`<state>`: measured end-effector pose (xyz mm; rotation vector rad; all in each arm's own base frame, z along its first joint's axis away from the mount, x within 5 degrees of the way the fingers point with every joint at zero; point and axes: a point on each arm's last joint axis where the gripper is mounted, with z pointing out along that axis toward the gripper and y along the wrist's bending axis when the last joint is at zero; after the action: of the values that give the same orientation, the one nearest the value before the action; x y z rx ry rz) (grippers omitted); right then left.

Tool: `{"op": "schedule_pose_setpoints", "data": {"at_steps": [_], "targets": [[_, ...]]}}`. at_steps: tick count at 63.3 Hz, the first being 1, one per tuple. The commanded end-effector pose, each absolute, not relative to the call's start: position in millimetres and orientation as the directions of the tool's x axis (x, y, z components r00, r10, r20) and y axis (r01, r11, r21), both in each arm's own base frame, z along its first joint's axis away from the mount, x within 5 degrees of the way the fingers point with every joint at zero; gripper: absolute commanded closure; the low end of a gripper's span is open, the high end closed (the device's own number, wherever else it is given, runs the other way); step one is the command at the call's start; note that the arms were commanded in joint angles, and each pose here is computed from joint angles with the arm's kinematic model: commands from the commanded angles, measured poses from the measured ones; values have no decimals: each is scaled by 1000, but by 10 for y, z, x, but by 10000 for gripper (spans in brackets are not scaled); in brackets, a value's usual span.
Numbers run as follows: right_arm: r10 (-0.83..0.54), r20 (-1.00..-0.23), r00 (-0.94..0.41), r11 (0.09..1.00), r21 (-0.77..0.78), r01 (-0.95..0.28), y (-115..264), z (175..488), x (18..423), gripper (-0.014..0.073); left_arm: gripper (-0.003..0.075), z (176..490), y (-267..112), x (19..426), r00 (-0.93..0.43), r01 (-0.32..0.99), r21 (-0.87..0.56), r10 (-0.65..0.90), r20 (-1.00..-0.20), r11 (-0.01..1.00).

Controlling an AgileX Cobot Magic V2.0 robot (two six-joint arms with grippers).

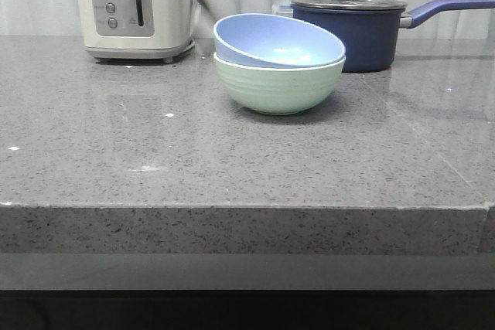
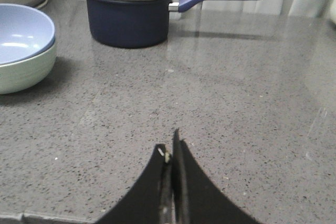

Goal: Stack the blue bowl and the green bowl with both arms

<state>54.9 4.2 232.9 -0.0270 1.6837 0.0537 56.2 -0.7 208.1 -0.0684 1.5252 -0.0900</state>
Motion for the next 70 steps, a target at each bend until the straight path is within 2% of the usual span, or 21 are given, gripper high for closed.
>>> {"op": "schedule_pose_setpoints", "data": {"at_steps": [1, 14, 53, 62, 70], "targets": [[18, -998, 58, 1000, 17, -22, 17, 2337, 539, 652, 740, 2151, -8, 542, 139, 31, -109, -112, -984, 994], [20, -992, 124, 1000, 19, -15, 6, 2124, 539, 652, 740, 2151, -8, 542, 139, 31, -109, -112, -984, 994], [13, -990, 143, 1000, 10, -20, 8, 2145, 537, 652, 740, 2151, -8, 542, 139, 31, -109, -112, -984, 994], [88, -980, 177, 996, 83, -35, 9, 2178, 530, 652, 740, 2151, -8, 542, 139, 31, -109, -112, -984, 994], [92, -980, 174, 996, 88, -35, 9, 2175, 531, 652, 740, 2151, -8, 542, 139, 31, -109, -112, -984, 994]]}}
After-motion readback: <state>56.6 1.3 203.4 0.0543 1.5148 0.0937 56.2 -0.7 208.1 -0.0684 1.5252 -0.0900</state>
